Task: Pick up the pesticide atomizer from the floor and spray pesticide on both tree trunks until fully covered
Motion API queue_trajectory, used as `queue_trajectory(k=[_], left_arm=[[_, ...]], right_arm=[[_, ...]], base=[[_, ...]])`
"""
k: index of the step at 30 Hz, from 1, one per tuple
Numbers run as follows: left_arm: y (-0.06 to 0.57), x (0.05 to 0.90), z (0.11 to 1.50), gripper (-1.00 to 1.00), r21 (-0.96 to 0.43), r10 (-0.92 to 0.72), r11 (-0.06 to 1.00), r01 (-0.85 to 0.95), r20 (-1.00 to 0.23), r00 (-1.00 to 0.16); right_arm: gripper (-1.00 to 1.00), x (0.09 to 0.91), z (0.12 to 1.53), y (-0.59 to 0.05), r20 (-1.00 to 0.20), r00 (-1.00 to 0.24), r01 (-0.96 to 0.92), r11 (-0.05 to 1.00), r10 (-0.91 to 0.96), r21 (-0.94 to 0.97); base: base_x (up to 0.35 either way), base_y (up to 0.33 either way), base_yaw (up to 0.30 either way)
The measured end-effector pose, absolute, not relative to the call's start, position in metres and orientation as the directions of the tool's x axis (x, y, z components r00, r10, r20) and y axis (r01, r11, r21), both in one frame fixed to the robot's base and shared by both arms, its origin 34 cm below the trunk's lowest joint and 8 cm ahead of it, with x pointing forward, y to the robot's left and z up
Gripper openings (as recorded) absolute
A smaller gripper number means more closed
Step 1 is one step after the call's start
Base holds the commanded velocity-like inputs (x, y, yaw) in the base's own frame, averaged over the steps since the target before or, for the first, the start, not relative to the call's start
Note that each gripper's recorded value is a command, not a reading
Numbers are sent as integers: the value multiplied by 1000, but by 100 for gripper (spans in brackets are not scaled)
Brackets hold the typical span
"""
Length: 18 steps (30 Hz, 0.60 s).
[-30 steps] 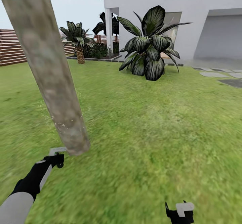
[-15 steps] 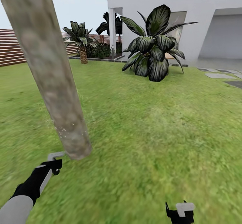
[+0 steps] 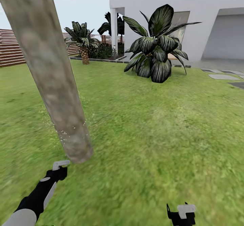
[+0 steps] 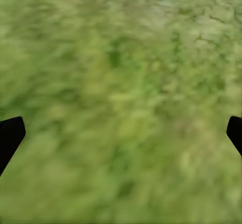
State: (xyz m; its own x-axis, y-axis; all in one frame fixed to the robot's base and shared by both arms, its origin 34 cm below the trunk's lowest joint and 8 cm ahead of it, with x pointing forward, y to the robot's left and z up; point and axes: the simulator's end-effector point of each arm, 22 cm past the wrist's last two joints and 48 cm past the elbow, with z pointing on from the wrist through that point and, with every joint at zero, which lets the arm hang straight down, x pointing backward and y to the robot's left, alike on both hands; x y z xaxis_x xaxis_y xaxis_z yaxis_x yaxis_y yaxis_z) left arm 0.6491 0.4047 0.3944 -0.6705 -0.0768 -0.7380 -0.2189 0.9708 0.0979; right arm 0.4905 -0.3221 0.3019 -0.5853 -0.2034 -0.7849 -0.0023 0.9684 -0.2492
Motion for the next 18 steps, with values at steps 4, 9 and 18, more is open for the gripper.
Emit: queue_trajectory(k=[4, 9, 18], left_arm=[[415, 633, 379, -100, 106, -98, 964, -242, -706, -702], [410, 624, 367, -100, 101, -109, 965, -244, -688, -717], [400, 623, 364, -100, 84, -124, 965, -247, -685, -718]], right_arm=[[100, 490, 302, -322, -785, -585, -3, 969, -203, -249], [100, 490, 302, -322, -784, -586, -4, 968, -204, -249], [100, 490, 302, -322, -785, -585, -3, 968, -203, -249]], base=[[0, 0, 267], [11, -3, 235], [80, -231, 8]])
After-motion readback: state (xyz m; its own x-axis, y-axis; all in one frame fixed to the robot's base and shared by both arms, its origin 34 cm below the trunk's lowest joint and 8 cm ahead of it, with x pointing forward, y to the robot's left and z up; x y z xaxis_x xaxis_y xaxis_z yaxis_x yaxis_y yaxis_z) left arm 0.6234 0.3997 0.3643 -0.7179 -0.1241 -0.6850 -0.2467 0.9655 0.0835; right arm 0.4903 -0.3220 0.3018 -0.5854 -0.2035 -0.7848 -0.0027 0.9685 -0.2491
